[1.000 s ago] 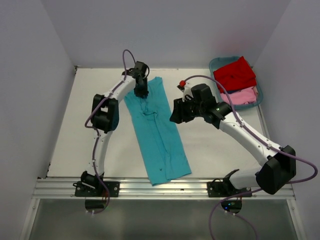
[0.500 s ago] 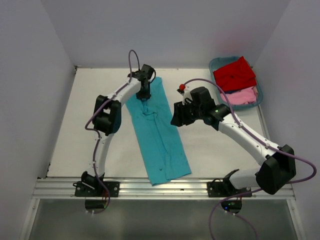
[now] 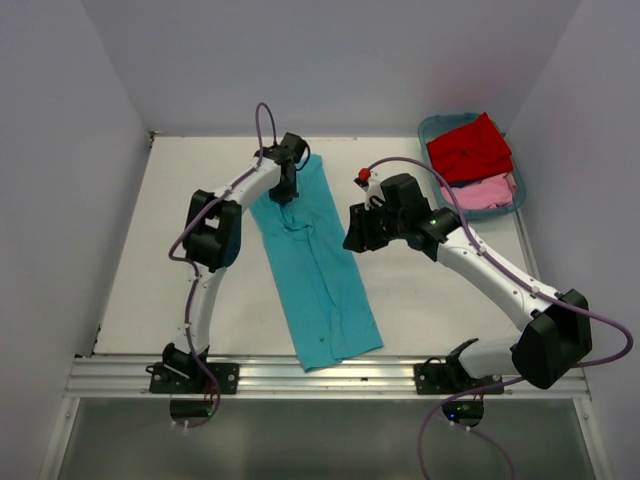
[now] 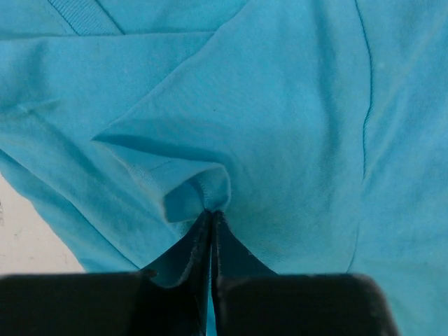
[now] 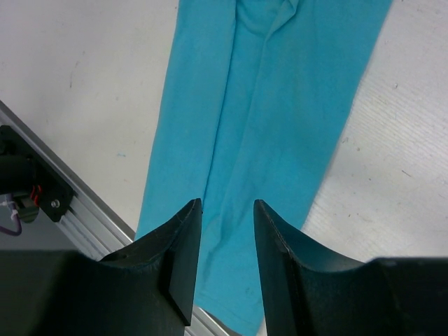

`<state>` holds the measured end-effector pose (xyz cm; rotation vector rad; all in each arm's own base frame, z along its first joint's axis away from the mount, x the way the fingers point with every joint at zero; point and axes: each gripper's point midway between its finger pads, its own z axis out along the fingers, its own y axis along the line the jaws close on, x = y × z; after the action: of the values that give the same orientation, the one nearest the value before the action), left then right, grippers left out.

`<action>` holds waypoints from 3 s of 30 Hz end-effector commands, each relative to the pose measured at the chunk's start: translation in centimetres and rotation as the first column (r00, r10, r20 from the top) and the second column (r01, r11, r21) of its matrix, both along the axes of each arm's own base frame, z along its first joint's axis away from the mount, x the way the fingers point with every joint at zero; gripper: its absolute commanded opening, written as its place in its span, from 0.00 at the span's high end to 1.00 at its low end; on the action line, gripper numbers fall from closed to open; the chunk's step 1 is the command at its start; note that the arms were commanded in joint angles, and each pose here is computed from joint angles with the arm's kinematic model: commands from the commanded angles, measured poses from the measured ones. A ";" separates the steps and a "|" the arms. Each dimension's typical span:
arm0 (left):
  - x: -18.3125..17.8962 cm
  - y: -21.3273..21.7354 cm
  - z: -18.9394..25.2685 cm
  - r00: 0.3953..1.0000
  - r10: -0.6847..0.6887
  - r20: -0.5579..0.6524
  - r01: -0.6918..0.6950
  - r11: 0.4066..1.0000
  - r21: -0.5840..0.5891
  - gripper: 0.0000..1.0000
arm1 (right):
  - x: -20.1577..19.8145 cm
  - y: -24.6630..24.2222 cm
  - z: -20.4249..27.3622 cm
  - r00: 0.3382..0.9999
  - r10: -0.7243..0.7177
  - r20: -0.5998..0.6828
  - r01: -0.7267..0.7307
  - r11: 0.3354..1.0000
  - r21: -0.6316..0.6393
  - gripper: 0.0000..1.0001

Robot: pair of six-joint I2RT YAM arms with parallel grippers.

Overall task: Fold and stack the t-shirts
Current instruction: Rotate the tshirt 90 degrees

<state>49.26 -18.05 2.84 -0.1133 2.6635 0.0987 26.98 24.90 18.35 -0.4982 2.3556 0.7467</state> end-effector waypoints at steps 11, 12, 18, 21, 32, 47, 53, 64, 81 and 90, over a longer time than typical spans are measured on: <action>-2.3 3.1 3.7 0.990 0.076 0.115 -0.081 0.996 0.040 1.00 | 0.6 -0.3 -0.8 1.000 -0.007 0.013 0.007 1.000 -0.019 0.65; -2.4 3.3 4.6 0.987 0.083 0.137 -0.089 0.995 0.036 1.00 | 0.6 -0.3 -0.9 1.000 -0.007 0.011 0.007 1.000 -0.020 0.65; -4.2 4.9 4.6 0.980 0.136 0.148 -0.145 0.988 0.054 1.00 | 0.6 -0.1 -1.3 1.000 -0.001 -0.003 0.001 1.000 -0.021 0.67; -5.1 5.7 4.1 0.976 0.162 0.149 -0.173 0.983 0.061 1.00 | 0.5 -0.2 -1.5 1.000 0.002 -0.011 -0.002 1.000 -0.027 0.67; -6.3 6.1 4.4 0.946 0.236 0.224 -0.200 0.965 -0.172 0.43 | 0.3 -0.6 -2.3 1.000 -0.007 -0.028 0.005 0.998 -0.055 0.58; -1.9 -0.6 12.3 0.897 0.088 0.434 0.149 0.863 -0.483 0.79 | 1.1 -0.6 -3.2 0.998 -0.029 -0.048 0.025 0.996 -0.084 0.81; -0.4 0.1 4.4 0.973 0.087 0.214 0.057 0.808 -0.586 1.00 | 1.7 -0.4 -3.4 0.997 -0.045 -0.063 0.039 0.995 -0.093 1.00; -3.5 5.8 4.1 0.953 0.225 0.202 -0.120 0.894 -0.432 1.00 | 2.5 0.2 -4.7 0.995 -0.053 -0.089 0.044 0.994 -0.103 1.00; -7.0 10.0 -0.9 0.953 0.285 0.099 -0.245 0.922 -0.299 1.00 | 2.9 0.8 -5.5 0.992 -0.054 -0.117 0.041 0.994 -0.104 1.00; -7.2 9.1 4.8 0.930 0.258 0.260 -0.140 0.907 -0.398 1.00 | 3.0 0.9 -5.6 0.992 -0.054 -0.116 0.043 0.994 -0.099 1.00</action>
<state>41.15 -8.92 3.52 -0.5354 2.4538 -0.2821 29.18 25.07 11.32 -0.4577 2.5607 0.6237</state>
